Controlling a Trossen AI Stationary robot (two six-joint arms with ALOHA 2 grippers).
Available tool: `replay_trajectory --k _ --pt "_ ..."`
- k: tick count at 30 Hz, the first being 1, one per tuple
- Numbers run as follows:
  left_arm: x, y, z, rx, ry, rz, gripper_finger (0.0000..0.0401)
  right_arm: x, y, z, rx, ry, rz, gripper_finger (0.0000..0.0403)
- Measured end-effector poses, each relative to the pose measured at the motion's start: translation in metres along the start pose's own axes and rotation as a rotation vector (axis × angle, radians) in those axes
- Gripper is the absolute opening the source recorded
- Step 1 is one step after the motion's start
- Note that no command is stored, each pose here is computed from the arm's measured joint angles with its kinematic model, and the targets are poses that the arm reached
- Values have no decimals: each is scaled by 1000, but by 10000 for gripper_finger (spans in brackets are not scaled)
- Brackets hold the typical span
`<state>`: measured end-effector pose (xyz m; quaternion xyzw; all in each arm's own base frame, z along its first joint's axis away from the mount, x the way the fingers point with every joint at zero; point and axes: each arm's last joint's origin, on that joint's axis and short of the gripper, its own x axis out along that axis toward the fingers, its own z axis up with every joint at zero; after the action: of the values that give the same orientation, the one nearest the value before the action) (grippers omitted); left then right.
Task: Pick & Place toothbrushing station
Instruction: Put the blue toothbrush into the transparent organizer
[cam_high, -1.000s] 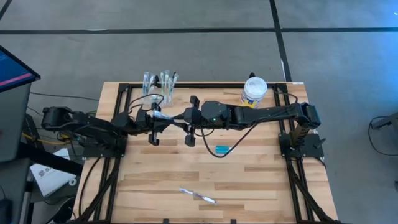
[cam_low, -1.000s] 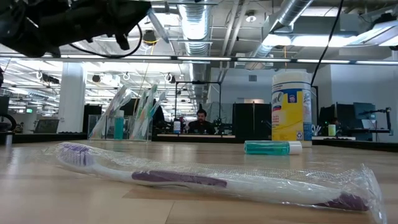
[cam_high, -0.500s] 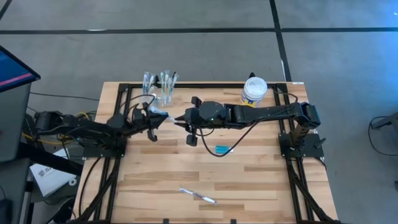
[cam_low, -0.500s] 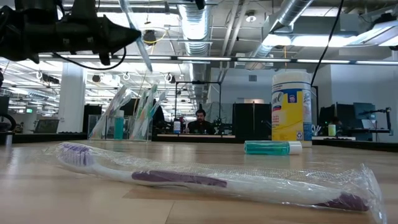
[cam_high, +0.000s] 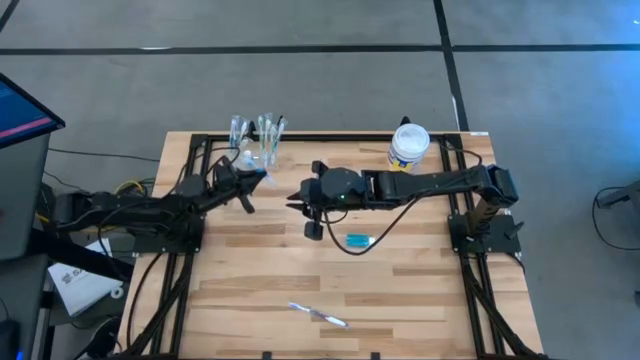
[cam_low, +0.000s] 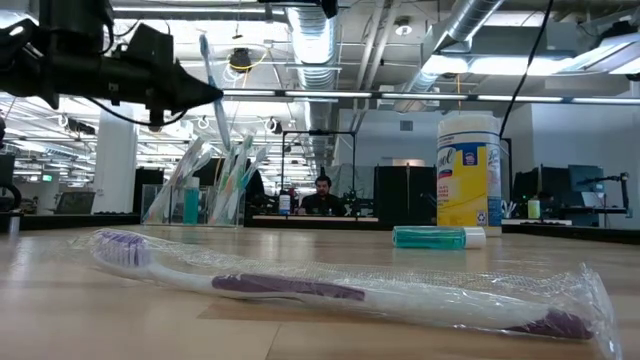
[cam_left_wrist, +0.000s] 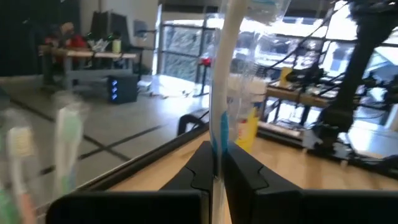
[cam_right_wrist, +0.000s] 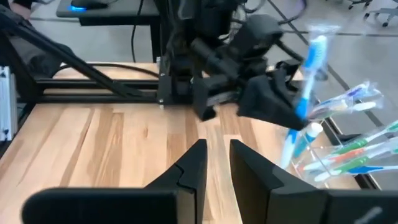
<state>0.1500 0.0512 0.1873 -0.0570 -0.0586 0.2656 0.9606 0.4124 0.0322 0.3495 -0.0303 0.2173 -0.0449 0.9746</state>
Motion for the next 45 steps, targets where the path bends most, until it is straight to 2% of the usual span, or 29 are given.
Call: replay_trajectory --k 12,18,24,31,37,45 --pt "0 20 -3 5 55 125 7 -17 19 2 -27 11 -11 61" --pt "6 26 1 17 111 173 7 -23 23 -16 -18 33 -24 61" --pt "12 27 15 18 105 181 7 -34 18 -38 40 -44 -34 61" --pt "18 39 12 20 135 257 7 -42 25 -65 69 -54 -9 61" --pt "27 50 6 20 188 322 7 -40 28 -67 60 -53 -5 61" --pt "51 54 6 24 209 348 7 -40 30 -67 48 -59 -3 61"
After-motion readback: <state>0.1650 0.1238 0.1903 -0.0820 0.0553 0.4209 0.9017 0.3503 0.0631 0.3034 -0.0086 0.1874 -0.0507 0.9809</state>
